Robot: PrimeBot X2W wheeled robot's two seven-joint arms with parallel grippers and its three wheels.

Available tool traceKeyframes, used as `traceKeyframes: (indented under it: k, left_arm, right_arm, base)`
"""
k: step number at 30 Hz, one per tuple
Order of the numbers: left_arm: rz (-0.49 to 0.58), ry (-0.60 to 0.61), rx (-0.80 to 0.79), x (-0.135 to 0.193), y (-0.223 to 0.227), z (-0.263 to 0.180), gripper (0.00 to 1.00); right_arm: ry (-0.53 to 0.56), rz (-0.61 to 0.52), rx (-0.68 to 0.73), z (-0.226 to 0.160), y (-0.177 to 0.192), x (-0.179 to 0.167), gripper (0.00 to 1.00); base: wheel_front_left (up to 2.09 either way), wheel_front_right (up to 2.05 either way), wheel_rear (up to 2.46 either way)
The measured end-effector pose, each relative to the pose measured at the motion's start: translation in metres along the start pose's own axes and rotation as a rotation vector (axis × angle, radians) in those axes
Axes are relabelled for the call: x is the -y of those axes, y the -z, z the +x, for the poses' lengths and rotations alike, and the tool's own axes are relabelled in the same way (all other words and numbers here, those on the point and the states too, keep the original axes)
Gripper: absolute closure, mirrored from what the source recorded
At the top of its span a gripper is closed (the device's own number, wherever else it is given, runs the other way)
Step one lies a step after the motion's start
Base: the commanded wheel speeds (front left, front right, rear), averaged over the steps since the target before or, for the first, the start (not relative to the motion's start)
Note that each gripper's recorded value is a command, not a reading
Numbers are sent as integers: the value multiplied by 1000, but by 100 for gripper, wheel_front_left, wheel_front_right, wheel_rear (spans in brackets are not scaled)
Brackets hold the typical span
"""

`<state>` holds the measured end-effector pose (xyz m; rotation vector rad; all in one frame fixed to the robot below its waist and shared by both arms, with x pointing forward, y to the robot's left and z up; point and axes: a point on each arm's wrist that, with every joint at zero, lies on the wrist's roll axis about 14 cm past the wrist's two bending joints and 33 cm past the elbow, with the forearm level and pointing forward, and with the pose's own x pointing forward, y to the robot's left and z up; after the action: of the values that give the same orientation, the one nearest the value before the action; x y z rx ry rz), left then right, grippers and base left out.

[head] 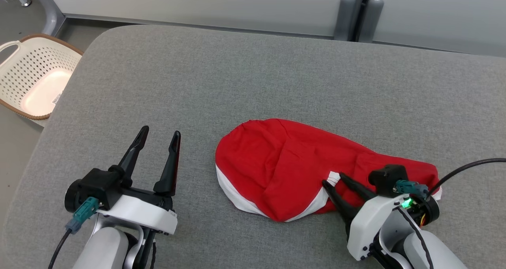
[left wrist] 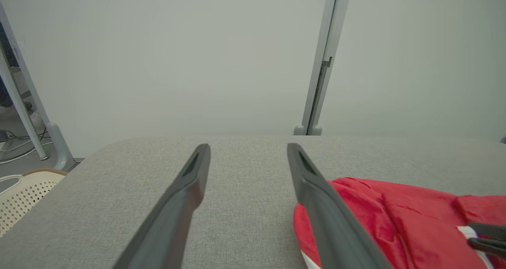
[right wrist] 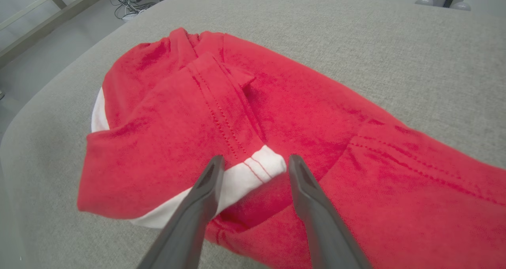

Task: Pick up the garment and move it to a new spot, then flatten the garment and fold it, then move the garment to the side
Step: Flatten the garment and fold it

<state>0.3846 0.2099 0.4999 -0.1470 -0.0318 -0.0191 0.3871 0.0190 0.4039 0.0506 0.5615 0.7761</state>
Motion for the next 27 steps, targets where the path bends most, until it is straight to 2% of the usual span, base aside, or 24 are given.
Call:
traceKeyframes:
  k: [3,11,16,20,24,27]
  left_arm:
    - [1,1,5,1,-1,2,0]
    - [-1,32,11,11,0,9,0]
    - [-2,55,7,18,3,13,0]
    - [-2,90,3,29,6,20,0]
    - [-6,122,-11,39,12,26,0]
    - [-4,135,-19,42,15,31,0]
  right_arm:
    - [-10,11,16,-2,-3,-2,100]
    - [21,21,182,-15,-44,7,100]
    - [161,61,321,-45,-69,46,100]
    - [307,117,353,-74,-60,83,100]
    - [445,193,334,-102,-32,116,100]
    - [506,258,314,-111,-11,129,100]
  base:
    - [0,0,0]
    - [0,0,0]
    - [0,0,0]
    - [0,0,0]
    - [0,0,0]
    - [0,0,0]
